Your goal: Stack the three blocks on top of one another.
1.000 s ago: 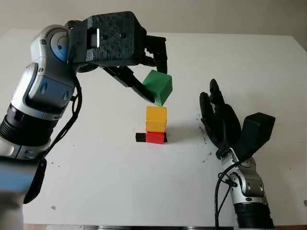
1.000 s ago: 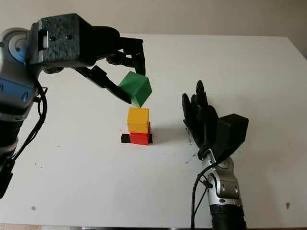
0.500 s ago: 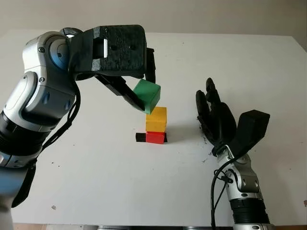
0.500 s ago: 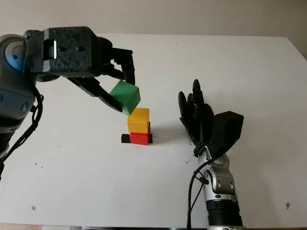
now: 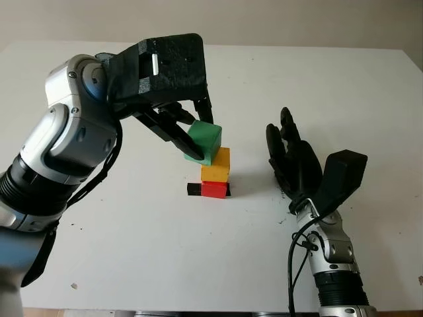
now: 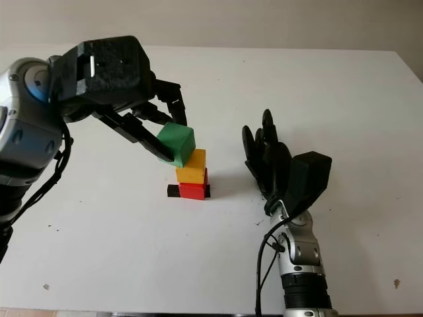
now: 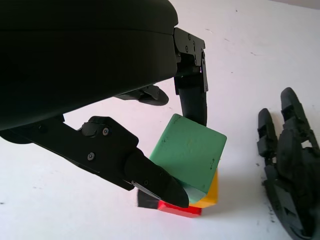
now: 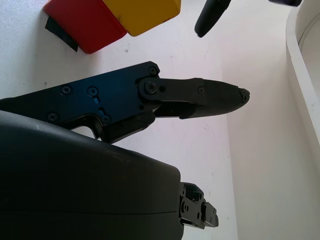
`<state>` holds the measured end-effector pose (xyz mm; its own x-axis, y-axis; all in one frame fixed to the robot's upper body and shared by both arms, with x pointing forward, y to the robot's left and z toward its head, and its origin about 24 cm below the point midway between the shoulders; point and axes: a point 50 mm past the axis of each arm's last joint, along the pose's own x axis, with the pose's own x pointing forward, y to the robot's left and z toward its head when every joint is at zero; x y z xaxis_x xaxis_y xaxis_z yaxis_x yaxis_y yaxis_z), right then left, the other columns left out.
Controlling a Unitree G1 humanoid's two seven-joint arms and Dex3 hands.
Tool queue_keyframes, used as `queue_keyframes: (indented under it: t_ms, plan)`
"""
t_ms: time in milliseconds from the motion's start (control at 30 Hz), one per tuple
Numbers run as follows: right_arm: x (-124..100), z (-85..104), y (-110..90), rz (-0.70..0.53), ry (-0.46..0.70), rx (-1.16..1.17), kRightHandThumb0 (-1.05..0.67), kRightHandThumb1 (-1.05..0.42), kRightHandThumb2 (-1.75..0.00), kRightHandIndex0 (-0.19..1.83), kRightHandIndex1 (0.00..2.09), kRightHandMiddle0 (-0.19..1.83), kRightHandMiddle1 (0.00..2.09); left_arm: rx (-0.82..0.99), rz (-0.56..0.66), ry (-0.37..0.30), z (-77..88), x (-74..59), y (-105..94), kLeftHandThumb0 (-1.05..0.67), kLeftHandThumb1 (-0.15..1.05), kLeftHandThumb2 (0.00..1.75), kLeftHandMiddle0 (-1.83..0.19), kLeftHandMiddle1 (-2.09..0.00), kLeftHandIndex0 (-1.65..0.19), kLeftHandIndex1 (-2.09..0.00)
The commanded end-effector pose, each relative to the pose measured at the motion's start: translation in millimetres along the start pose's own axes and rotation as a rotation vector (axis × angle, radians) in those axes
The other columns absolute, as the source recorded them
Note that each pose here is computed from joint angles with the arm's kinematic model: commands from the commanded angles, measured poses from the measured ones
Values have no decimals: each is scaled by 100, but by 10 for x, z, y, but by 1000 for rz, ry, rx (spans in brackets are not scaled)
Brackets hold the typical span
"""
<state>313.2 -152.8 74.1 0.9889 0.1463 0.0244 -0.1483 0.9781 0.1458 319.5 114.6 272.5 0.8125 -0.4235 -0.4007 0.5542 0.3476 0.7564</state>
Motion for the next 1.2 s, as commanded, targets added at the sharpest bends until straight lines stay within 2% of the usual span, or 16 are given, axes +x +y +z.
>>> queue_keyframes:
  t_ms: [0, 233, 567, 667, 833, 1000, 1167]
  plan:
    - [4, 40, -12, -2, -20, -1, -74, -105, -40, -19, 0, -18, 5, -14, 7, -12, 43, 10, -6, -35, 101, 5, -40, -7, -19, -182]
    - [-11, 29, -9, -3, -21, -5, -73, -105, -41, -19, 0, -19, 5, -57, 41, -32, 19, 75, -50, -36, 101, 5, -31, -2, -13, -184]
    - [-30, 18, -7, -4, -22, 7, -72, -105, -41, -19, 0, -19, 5, -45, 71, -36, 25, 105, -80, -36, 102, 6, -32, -4, -16, -181]
    - [-37, 17, -11, -5, -22, 8, -72, -105, -41, -19, 0, -19, 4, -30, 80, -49, 28, 106, -88, -36, 102, 5, -34, -5, -16, -189]
    - [-45, 17, -23, -6, -17, -1, -72, -105, -42, -19, 0, -19, 5, -50, 66, -36, 29, 108, -86, -34, 102, 5, -31, -4, -13, -196]
    - [-35, 19, -14, -5, -18, 11, -72, -105, -41, -19, 0, -19, 5, -30, 53, -36, 39, 100, -87, -35, 101, 5, -39, -8, -18, -193]
    - [-32, 16, -14, -10, -17, 11, -73, -105, -40, -19, 0, -19, 5, -51, 30, -21, 46, 91, -86, -34, 101, 5, -35, -5, -19, -190]
